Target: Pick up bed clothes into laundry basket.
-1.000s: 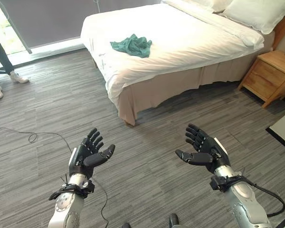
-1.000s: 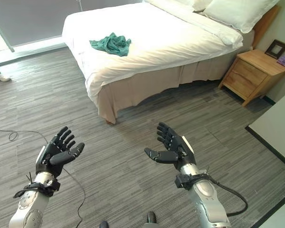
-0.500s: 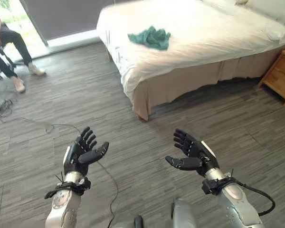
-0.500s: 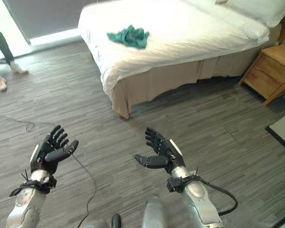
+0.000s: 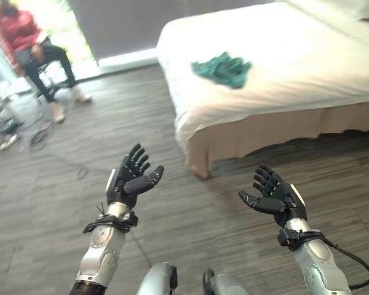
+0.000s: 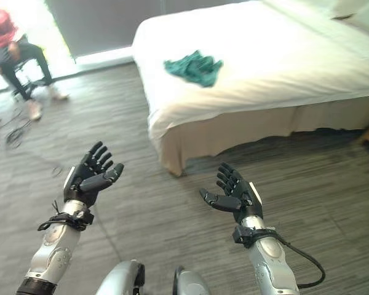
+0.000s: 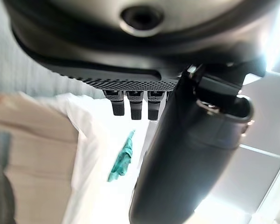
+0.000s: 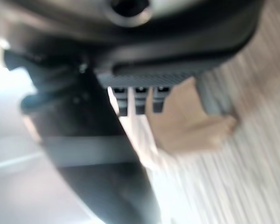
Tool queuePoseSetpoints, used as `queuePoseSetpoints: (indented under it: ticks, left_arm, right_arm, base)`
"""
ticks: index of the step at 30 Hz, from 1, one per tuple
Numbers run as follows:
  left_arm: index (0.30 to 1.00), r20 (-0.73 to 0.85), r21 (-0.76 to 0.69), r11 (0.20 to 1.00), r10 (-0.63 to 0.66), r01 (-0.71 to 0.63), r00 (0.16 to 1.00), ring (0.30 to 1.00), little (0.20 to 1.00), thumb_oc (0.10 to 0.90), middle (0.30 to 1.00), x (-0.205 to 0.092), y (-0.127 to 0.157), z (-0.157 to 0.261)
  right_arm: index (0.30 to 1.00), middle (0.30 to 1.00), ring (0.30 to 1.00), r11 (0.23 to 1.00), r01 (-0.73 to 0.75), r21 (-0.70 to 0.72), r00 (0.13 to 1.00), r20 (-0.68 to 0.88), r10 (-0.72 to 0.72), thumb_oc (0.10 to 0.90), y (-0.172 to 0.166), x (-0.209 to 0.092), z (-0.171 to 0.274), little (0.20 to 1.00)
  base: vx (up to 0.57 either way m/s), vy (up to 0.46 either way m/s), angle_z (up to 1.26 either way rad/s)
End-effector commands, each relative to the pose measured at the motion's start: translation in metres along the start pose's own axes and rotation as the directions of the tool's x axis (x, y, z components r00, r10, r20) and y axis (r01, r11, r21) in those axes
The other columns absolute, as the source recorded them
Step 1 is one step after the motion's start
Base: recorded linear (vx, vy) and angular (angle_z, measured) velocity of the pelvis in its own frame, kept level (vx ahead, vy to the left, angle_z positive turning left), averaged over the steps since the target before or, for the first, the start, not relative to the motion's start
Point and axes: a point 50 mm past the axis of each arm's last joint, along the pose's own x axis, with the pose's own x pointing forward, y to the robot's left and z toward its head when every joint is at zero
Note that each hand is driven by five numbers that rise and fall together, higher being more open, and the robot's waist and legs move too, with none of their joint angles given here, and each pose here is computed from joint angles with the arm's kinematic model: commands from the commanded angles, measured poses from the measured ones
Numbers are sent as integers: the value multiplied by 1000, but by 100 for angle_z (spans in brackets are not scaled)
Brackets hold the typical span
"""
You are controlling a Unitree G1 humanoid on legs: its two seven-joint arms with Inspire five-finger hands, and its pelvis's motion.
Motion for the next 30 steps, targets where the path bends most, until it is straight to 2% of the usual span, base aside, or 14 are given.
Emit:
queuePoseSetpoints:
  ticks: [1, 5, 10, 13, 15, 19, 22, 30]
  left_arm:
    - [900, 237, 49, 999, -32, 21, 971, 900, 900, 800, 900, 14, 1, 54]
    - [900, 281, 67, 997, 16, -37, 960, 900, 900, 800, 900, 11, 13, 63]
    - [900, 287, 107, 994, -52, 22, 957, 900, 900, 800, 900, 15, 7, 68]
    - [900, 295, 107, 994, -49, 18, 954, 900, 900, 800, 900, 16, 4, 69]
    - [900, 293, 112, 993, -63, 31, 954, 900, 900, 800, 900, 17, 1, 71]
    - [900, 282, 180, 983, -97, 46, 955, 900, 900, 800, 900, 17, -2, 73]
    - [900, 270, 169, 980, -147, 104, 952, 900, 900, 800, 900, 17, -10, 71]
    - [900, 192, 131, 982, -162, 138, 968, 900, 900, 800, 900, 12, -13, 48]
  right_arm:
    - [900, 900, 900, 989, -136, -54, 950, 275, 146, 800, 26, 13, 56, 900]
    - [900, 900, 900, 983, -168, -71, 941, 285, 182, 800, 34, 19, 60, 900]
    - [900, 900, 900, 982, -167, -88, 943, 278, 185, 800, 31, 14, 58, 900]
    - [900, 900, 900, 982, -186, -29, 944, 274, 186, 800, 42, 19, 51, 900]
    - [900, 900, 900, 976, -216, -40, 937, 273, 218, 800, 49, 20, 51, 900]
    - [900, 900, 900, 973, -228, -46, 937, 261, 232, 800, 54, 20, 49, 900]
    - [900, 900, 900, 973, -225, -54, 939, 255, 231, 800, 48, 18, 49, 900]
    - [900, 900, 900, 973, -209, -97, 948, 224, 226, 800, 39, 15, 46, 900]
  base:
    - [613, 240, -92]
    - [455, 247, -117]
    - [356, 322, -80]
    - [316, 281, -33]
    - [248, 326, -73]
    - [250, 279, 4]
    - [270, 175, 19]
    - [165, 10, 37]
